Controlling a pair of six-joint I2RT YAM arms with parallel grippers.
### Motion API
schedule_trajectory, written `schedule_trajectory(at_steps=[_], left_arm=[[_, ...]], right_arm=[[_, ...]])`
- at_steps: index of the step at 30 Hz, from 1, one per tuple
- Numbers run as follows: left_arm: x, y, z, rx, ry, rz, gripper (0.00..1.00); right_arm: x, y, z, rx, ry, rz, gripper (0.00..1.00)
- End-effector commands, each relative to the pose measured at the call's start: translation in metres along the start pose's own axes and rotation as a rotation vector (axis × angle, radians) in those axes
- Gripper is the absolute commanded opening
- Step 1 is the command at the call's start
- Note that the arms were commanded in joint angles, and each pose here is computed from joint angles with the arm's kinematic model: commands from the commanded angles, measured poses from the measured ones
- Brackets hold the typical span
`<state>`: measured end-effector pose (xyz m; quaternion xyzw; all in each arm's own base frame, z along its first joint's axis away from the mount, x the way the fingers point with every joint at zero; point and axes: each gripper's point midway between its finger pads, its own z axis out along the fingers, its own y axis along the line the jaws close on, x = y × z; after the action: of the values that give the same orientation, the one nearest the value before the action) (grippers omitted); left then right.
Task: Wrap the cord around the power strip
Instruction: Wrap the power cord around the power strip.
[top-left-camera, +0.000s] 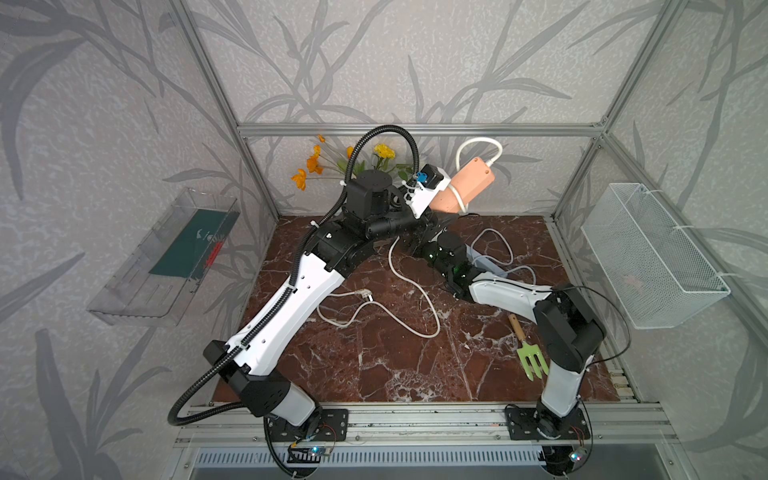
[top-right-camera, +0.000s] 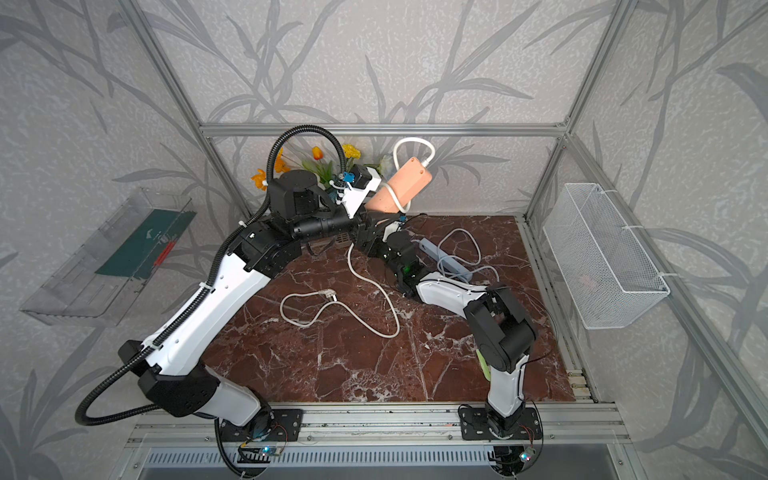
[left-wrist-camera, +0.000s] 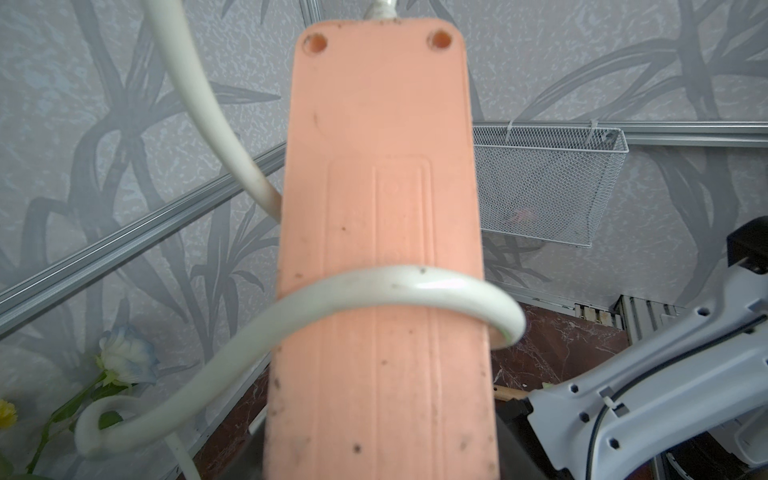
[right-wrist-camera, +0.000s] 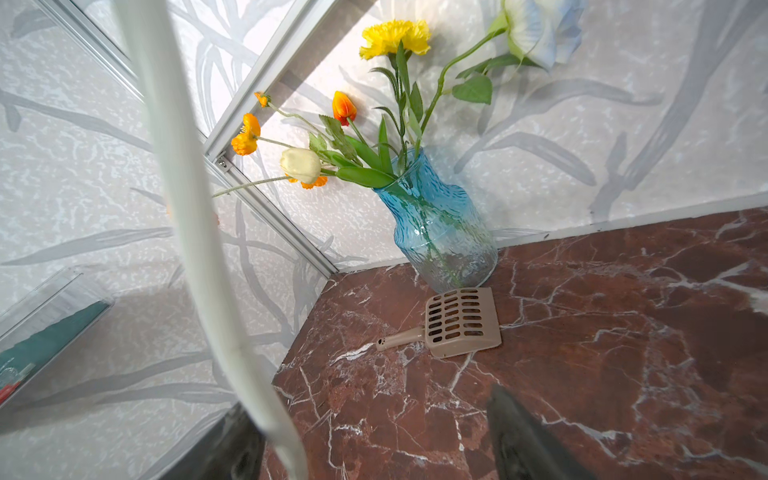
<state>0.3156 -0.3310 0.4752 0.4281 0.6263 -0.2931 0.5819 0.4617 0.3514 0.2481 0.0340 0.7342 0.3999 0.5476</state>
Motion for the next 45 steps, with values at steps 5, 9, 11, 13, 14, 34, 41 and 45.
schedule_trajectory(at_steps=[5,9,11,13,14,34,41,45], left_arm=[[-0.028,-0.002,-0.003,0.003,-0.078,-0.001,0.0],[-0.031,0.004,-0.009,-0.034,-0.068,0.015,0.0],[-0.032,0.02,-0.021,-0.102,-0.044,0.034,0.0],[-0.031,0.047,-0.04,-0.192,-0.025,0.038,0.0],[-0.027,0.059,-0.047,-0.237,-0.003,0.045,0.0],[0.118,0.184,-0.121,-0.607,0.6,0.155,0.0],[0.181,0.12,-0.083,-0.289,0.745,0.295,0.0],[0.208,0.068,-0.065,-0.093,0.76,0.383,0.0]], right_arm=[[-0.016,0.005,0.033,0.059,-0.094,0.029,0.63],[-0.011,-0.013,0.028,0.166,-0.069,-0.035,0.15],[-0.003,-0.025,0.013,0.212,-0.029,-0.114,0.0],[0.003,-0.032,-0.01,0.223,0.007,-0.208,0.0],[0.004,-0.033,-0.022,0.225,0.017,-0.263,0.0],[-0.095,0.02,-0.216,0.354,-0.155,-1.273,0.0],[-0.175,0.114,-0.237,0.196,-0.424,-1.298,0.0],[-0.212,0.148,-0.228,0.141,-0.5,-1.313,0.0]])
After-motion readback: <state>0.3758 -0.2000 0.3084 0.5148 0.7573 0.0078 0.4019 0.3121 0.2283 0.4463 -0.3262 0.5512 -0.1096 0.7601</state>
